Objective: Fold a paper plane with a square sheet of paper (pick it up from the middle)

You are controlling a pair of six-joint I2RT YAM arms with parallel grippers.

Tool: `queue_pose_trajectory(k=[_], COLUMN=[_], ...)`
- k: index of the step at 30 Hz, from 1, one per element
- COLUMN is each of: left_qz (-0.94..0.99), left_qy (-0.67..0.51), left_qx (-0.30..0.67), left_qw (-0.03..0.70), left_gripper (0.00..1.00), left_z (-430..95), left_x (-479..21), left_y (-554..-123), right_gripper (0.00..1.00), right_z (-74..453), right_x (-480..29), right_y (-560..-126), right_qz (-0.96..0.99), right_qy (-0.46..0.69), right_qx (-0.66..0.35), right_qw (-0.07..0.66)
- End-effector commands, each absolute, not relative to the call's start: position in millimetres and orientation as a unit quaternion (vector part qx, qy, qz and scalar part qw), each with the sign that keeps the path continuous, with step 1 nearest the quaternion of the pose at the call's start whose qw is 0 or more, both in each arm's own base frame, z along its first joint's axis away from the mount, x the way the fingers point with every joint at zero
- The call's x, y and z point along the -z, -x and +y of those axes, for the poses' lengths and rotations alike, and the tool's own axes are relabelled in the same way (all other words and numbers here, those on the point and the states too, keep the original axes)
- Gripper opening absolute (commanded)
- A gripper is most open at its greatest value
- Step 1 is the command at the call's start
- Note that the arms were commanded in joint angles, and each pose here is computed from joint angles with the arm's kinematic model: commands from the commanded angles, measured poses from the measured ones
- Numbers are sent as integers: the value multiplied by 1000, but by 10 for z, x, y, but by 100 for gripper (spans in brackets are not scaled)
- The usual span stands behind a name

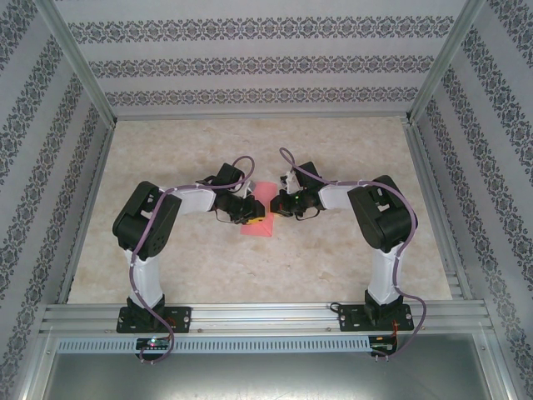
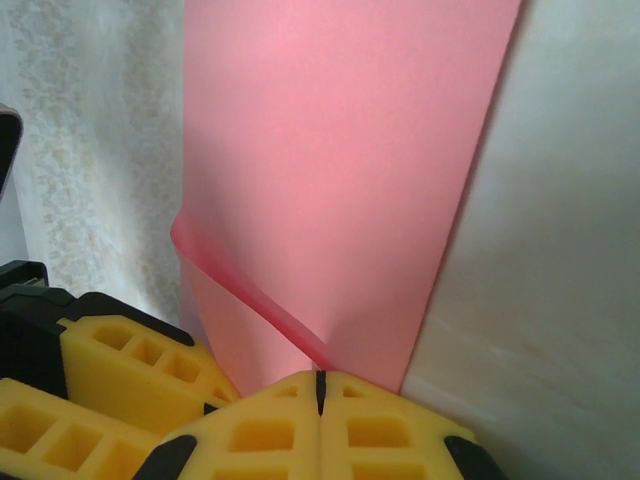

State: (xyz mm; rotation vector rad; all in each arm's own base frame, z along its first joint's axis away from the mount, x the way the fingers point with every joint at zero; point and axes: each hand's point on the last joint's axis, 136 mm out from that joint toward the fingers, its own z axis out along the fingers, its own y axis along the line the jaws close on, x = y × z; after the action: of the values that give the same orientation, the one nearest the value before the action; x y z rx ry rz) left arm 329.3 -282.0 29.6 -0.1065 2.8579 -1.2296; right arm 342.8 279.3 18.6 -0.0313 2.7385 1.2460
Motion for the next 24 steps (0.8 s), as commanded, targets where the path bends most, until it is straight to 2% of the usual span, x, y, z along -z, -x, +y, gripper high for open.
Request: queue_pose_trajectory(k=[1,14,24], left_qz=[927,933,940], left_qy=[33,45,65], left_qx=[373,357,335], left_qw=[2,-4,-12], left_gripper=[25,25,23], left_z=[-2806,-2740,-2647], left_x=[-197,-110,-4], left_y=[-3248,-3206,-3136], right_gripper=[5,7,20], right_z=[2816,2800,2766], right_x=[-109,-65,-258], right_y=[-3409,-3397,-3481], right_qz=[909,912,911], right_qy=[15,12,14], right_qx=[-412,-407,-406], right_qw=[55,51,70])
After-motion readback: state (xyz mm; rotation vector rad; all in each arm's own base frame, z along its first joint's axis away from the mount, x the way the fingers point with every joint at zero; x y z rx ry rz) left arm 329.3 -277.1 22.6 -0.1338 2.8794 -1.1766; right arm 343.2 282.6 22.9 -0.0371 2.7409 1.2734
